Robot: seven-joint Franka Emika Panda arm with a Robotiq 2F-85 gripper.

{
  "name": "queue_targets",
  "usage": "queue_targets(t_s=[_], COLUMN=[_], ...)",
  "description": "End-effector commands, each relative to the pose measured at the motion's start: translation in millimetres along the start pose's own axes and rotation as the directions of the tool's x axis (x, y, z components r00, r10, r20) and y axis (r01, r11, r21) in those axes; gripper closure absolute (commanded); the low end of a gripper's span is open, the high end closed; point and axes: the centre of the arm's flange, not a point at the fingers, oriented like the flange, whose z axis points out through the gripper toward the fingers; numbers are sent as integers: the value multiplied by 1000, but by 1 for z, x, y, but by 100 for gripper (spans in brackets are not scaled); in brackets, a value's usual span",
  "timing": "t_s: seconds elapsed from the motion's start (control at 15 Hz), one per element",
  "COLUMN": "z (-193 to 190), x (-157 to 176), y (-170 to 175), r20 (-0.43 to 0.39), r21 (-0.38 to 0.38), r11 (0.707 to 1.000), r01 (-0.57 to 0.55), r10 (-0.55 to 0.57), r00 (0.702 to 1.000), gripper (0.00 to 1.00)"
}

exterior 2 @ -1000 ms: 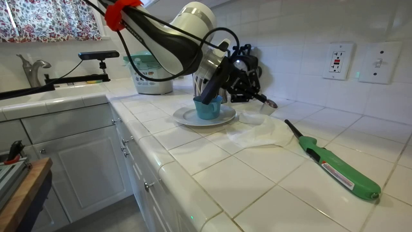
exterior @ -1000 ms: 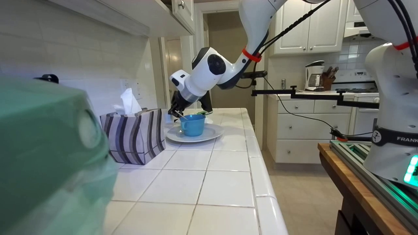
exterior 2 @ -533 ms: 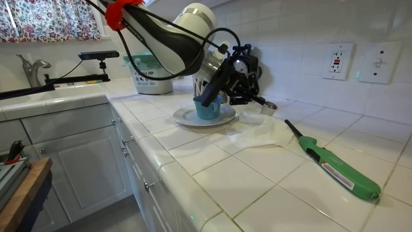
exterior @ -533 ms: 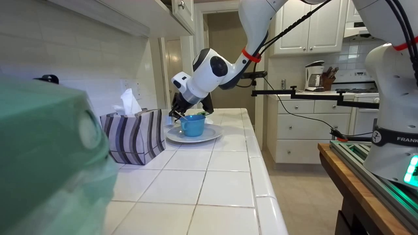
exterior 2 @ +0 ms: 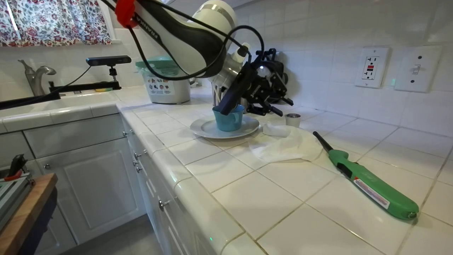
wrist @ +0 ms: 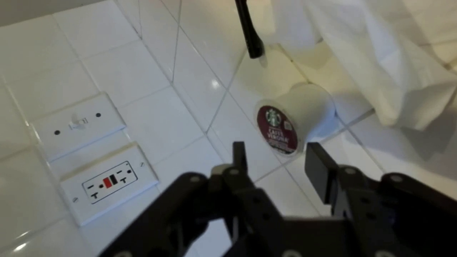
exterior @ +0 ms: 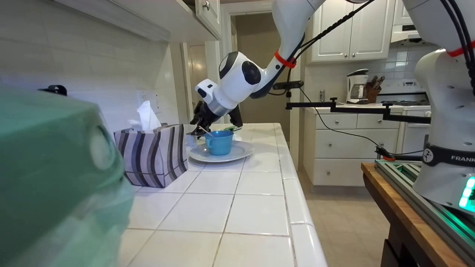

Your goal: Remove the white object from the blue cup

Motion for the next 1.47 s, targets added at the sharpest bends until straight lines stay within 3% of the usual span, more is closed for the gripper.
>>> queue_targets(t_s=[0.0,0.2,0.53,0.93,1.2,1.4], z=[-28,-51,-77,-110,-132,-150], x=[-5,-13,-47,-24,-6,-9], y=[16,31,36,63,103,128], r20=[-21,67,240,304,411,544], r21=[27,94,176,140,95,119], r11=[999,992,954,901,867,844], r01=[-37,-89,-243,-412,-489,-523], r10=[37,83,197,357,414,385], r00=[999,994,951,883,813,746], gripper=[20,1,0,0,0,0])
